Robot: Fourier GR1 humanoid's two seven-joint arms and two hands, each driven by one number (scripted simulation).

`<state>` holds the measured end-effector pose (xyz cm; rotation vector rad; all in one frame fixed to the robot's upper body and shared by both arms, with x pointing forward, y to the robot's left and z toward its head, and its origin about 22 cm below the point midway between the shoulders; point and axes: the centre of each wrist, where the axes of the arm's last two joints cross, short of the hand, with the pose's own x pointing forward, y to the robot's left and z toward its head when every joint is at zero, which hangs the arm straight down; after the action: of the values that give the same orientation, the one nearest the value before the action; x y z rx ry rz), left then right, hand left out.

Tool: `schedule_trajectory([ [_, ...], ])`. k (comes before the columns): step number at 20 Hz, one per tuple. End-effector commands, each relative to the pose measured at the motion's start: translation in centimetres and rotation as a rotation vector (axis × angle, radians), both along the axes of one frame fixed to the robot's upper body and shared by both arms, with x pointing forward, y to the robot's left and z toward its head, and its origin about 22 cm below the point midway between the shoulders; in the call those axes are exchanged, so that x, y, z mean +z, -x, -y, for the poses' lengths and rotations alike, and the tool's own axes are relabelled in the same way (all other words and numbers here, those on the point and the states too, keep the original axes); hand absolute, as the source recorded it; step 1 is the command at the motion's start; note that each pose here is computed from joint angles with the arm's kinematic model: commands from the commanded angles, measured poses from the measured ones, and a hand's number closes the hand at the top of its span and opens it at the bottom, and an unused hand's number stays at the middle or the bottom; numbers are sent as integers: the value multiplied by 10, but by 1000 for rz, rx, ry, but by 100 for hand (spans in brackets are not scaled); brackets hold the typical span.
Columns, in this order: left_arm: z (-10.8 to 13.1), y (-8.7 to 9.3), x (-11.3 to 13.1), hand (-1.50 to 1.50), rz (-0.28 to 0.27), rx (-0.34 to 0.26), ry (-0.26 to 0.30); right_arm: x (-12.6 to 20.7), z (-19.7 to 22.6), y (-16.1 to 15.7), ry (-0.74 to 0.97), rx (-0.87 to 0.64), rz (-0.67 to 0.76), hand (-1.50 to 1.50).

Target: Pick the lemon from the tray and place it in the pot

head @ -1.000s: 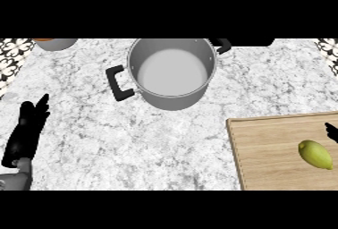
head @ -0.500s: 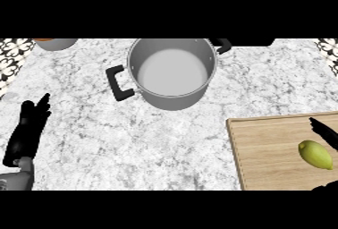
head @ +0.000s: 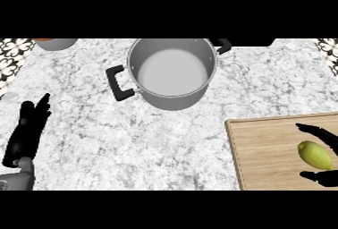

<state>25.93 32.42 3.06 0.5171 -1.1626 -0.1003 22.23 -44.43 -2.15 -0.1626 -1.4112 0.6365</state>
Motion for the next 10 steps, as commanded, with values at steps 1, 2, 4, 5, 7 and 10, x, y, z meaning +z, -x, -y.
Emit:
schedule_trajectory([
  [1,-4,3,-3,0,-17,6,2,-7,4,17,-29,20,18,150],
  [2,-3,-5,1,0,-1,-8,-14,-13,-11,2,-10,-13,69,150],
  [4,-18,-2,-8,0,-14,3,0,-17,-12,0,26,-43,127,150],
  [5,-7,-9,10,0,-14,-3,-3,-5,-9,6,37,-46,146,150],
  [7,1,-3,0,0,-2,5,2,3,-3,8,63,-62,168,150],
  [10,-11,4,-11,0,-3,-1,-7,5,13,9,79,-91,219,150],
])
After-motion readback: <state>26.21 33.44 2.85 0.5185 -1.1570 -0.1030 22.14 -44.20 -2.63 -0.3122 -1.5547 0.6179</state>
